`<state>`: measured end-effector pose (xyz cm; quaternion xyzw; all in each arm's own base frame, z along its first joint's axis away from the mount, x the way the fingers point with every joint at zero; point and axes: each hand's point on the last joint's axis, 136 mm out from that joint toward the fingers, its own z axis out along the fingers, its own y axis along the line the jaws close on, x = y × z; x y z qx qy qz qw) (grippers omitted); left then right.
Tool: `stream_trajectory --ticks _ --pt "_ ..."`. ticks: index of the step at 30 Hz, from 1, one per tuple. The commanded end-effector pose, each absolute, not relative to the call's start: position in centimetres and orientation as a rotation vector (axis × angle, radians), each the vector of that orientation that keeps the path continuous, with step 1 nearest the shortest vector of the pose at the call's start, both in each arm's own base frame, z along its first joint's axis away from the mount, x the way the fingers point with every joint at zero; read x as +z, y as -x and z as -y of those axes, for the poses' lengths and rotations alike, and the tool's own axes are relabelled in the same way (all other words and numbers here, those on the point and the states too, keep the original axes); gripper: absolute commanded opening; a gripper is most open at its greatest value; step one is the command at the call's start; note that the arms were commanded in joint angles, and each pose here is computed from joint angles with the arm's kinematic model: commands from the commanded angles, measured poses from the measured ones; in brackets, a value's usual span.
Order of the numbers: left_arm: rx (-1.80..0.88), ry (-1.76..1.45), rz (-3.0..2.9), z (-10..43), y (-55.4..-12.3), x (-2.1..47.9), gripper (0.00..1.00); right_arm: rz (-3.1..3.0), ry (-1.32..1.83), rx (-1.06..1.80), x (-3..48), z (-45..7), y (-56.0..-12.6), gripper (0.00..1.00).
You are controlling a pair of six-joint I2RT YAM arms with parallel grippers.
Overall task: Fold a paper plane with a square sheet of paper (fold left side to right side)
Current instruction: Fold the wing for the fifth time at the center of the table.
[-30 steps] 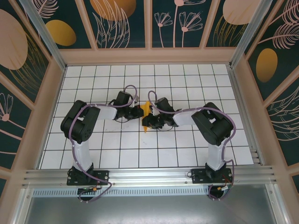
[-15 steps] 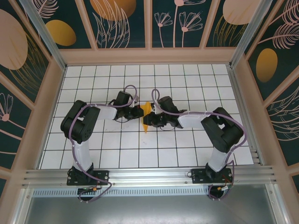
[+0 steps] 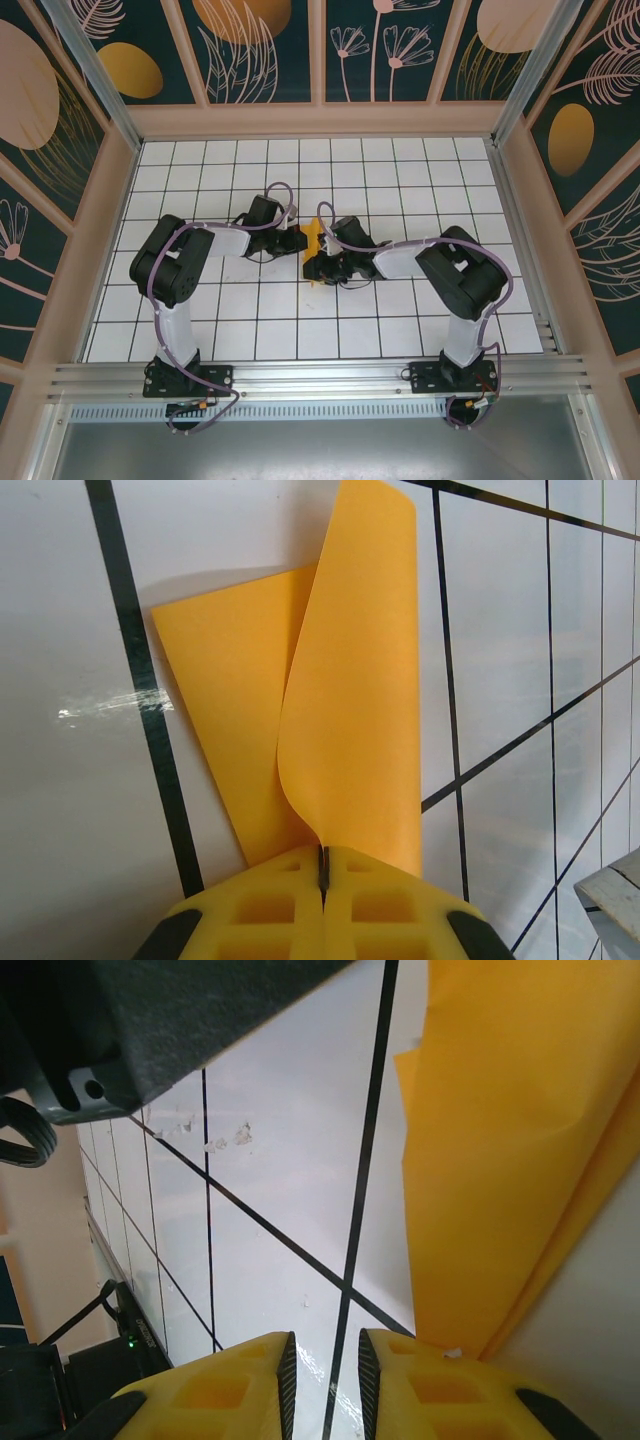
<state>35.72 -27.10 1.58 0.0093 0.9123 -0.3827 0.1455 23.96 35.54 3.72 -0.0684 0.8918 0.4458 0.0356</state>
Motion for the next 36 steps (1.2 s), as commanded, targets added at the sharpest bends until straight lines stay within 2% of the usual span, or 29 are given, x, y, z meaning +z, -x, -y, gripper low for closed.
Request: stream_trajectory --ticks 1,9,23,36 --pt "-0.967 0.067 -2.700 24.7 -35.7 -1.8 0.03 -2.753 0.212 1.378 3.6 -36.2 -24.2 0.27" --pt "-0.965 0.064 -2.697 24.7 -35.8 -1.7 0.03 -2.762 0.221 1.366 3.5 -36.4 -24.2 0.27" --pt "-0.959 0.067 -2.700 24.6 -35.8 -1.7 0.03 -2.918 0.196 1.187 0.5 -34.6 -23.2 0.27" --pt "-0.910 0.105 -2.727 24.1 -35.9 -2.7 0.02 -3.034 0.325 1.097 -0.2 -34.2 -19.3 0.27"
